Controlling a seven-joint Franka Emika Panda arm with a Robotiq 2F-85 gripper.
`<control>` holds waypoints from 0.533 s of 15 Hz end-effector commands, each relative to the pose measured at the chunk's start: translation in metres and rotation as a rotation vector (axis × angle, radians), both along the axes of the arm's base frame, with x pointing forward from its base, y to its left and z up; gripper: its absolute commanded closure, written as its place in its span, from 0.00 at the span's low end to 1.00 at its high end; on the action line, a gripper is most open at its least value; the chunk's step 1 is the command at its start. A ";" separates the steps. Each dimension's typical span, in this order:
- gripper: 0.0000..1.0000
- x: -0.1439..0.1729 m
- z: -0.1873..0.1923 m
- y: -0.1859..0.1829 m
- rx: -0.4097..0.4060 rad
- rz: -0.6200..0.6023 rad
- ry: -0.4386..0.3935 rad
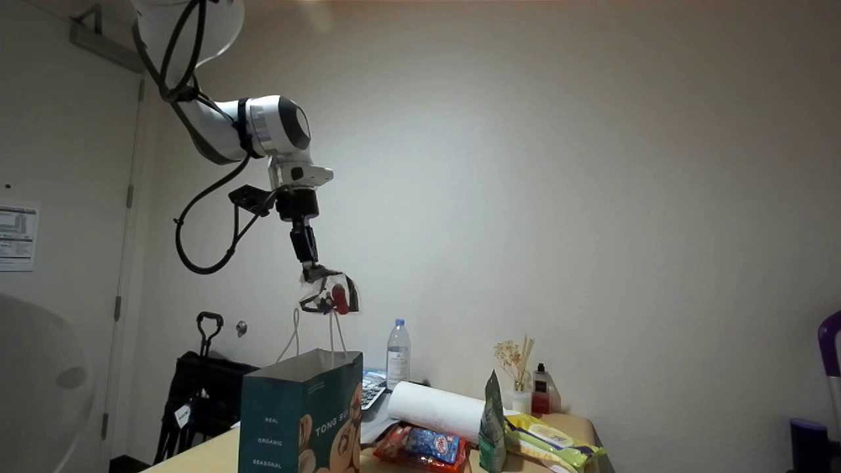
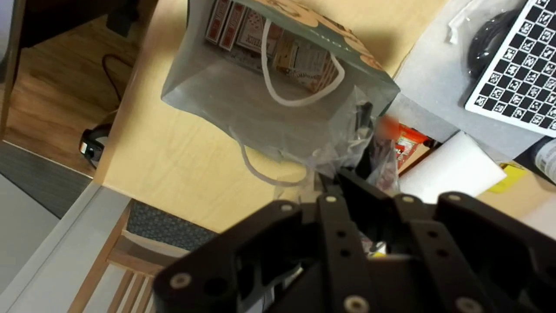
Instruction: Pick up the black plastic and put it in the paper bag
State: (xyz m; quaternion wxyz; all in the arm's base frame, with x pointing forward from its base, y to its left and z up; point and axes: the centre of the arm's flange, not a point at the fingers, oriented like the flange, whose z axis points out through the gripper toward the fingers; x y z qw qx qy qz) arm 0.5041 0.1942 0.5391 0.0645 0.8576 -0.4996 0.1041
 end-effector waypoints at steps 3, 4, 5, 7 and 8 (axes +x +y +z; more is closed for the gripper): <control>0.99 -0.015 -0.017 -0.002 -0.011 -0.019 0.027; 0.99 -0.016 -0.022 -0.002 -0.008 -0.016 0.042; 0.99 -0.016 -0.027 -0.002 -0.007 -0.017 0.056; 0.99 -0.017 -0.036 -0.004 -0.003 -0.018 0.086; 0.99 -0.017 -0.041 -0.004 -0.003 -0.019 0.102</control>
